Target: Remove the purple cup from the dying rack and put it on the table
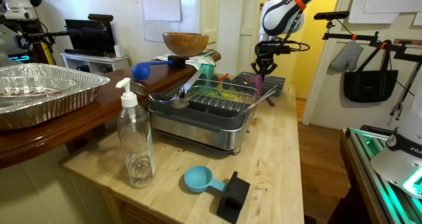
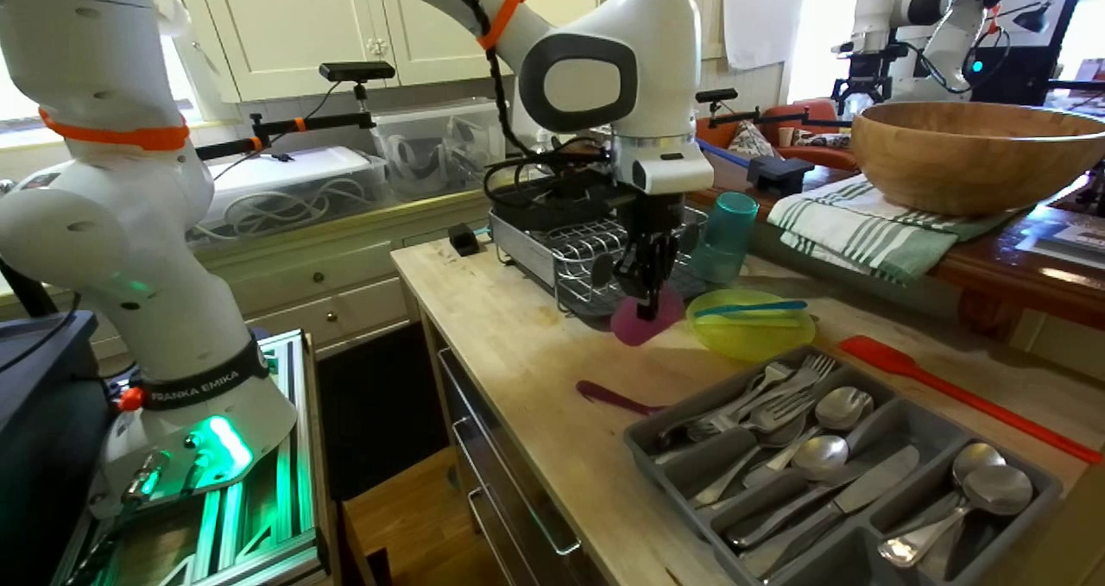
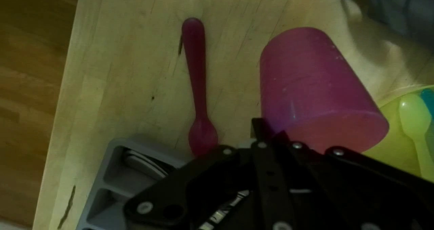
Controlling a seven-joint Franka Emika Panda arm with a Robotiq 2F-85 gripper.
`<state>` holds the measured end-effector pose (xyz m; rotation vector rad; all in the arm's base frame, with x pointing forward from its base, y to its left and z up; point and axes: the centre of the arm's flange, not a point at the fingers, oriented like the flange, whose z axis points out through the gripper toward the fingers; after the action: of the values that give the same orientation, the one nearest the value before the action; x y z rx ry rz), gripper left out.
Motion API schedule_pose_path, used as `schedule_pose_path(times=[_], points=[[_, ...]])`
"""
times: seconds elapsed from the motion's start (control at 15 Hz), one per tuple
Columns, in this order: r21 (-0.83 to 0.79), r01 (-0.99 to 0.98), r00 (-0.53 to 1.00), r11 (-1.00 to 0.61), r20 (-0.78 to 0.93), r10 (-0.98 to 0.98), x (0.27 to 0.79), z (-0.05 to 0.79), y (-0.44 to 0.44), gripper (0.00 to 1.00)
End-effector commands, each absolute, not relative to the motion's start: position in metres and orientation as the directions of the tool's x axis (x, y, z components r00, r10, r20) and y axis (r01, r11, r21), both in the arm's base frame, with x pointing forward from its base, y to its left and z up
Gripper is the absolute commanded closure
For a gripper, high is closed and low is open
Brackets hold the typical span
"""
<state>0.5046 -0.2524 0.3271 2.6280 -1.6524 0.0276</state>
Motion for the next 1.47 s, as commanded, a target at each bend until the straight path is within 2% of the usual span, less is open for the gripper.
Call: schedule_pose_path(times=[0.0,0.33,0.6,1.4], points=[[0.078,-0.851,0.523,-0.519,0.191,-0.83,0.479,0.325,-0.218,0.99],[0.1,-0.804,0.579,-0.586,0.357,-0.733,0.455,0.316,-0.194,0.99],[0.068,-0.797,0.563,-0.601,0.446,-0.696,0.435,0.314,-0.181,0.99],[0.038,-0.824,0.507,-0.566,0.496,-0.705,0.404,0.287,-0.166,0.99]])
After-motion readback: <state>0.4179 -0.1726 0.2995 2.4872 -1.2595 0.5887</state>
